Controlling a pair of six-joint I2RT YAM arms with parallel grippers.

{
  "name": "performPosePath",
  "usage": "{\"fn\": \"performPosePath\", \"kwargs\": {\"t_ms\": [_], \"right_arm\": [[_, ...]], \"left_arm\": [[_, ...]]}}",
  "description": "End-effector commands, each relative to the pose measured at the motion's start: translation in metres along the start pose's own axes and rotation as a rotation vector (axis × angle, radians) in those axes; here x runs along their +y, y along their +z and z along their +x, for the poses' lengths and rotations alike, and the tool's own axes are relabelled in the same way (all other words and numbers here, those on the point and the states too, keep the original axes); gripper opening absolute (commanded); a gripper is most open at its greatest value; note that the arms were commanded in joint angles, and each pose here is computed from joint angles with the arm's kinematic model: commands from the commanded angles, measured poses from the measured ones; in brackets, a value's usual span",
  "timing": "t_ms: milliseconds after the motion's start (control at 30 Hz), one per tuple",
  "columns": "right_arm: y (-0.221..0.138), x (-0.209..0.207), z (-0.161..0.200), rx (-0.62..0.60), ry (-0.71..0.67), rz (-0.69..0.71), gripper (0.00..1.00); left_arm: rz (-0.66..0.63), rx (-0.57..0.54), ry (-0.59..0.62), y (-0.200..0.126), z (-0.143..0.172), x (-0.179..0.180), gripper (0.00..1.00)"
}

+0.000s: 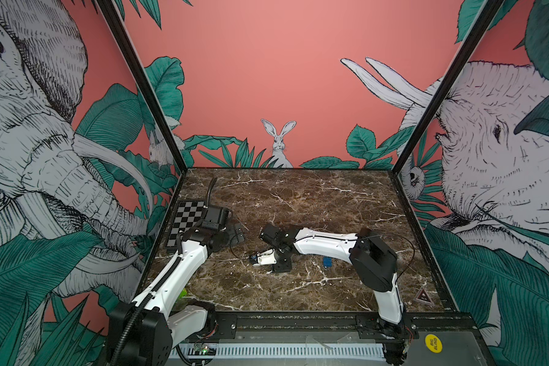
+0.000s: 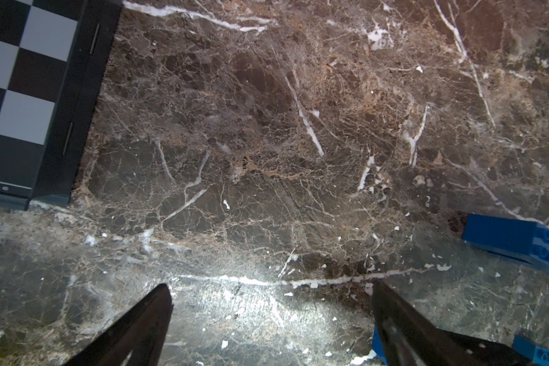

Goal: Assemble the letter h with lego
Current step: Pick up the lego brick from the center of the board.

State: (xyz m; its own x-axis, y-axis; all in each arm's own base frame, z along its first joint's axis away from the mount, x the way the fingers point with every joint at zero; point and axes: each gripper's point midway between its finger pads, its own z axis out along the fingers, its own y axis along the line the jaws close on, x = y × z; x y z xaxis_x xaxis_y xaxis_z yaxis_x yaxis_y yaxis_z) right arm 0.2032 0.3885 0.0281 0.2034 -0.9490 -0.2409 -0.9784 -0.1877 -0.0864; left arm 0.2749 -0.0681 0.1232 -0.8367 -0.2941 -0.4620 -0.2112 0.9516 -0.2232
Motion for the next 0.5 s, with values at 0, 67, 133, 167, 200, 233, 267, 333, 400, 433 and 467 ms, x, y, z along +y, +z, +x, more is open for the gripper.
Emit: {"fn": "performPosePath", "kwargs": {"t_ms": [0,67,133,167,200,233,267,333,400,433,467], "right_arm": [[0.003,0.003,0.003,0.027,-0.011,-0.012,0.55],[0.005,0.001,0.004,0.027,-0.01,-0.006,0.53],[0.008,0.001,0.005,0.032,-0.01,-0.004,0.5],[0.008,-0.001,0.006,0.035,-0.007,0.0,0.47],[0.008,-0.001,0.006,0.034,-0.007,0.003,0.44],[0.007,-0.002,0.006,0.033,-0.004,0.007,0.43],[0.007,-0.002,0.006,0.029,-0.002,0.007,0.4],[0.003,-0.004,0.004,0.021,0.001,0.018,0.35],[-0.002,-0.006,0.006,0.013,0.007,0.029,0.32],[-0.006,-0.007,0.006,0.007,0.012,0.033,0.3],[-0.011,-0.009,0.006,0.001,0.018,0.038,0.27]], "left_arm": [[-0.028,0.012,0.004,-0.001,0.007,0.008,0.99],[-0.03,0.015,0.005,-0.001,0.008,0.008,0.99],[-0.031,0.015,0.008,-0.001,0.007,0.008,0.99],[-0.03,0.018,0.008,0.0,0.007,0.008,0.99],[-0.03,0.018,0.009,-0.001,0.007,0.007,0.99],[-0.032,0.018,0.008,-0.001,0.007,0.007,0.99],[-0.031,0.017,0.009,-0.001,0.006,0.007,0.99],[-0.031,0.017,0.009,-0.001,0.006,0.007,0.99],[-0.03,0.015,0.01,-0.001,0.005,0.007,0.99],[-0.031,0.014,0.01,-0.002,0.005,0.006,0.99],[-0.03,0.015,0.01,-0.001,0.005,0.006,0.99]]}}
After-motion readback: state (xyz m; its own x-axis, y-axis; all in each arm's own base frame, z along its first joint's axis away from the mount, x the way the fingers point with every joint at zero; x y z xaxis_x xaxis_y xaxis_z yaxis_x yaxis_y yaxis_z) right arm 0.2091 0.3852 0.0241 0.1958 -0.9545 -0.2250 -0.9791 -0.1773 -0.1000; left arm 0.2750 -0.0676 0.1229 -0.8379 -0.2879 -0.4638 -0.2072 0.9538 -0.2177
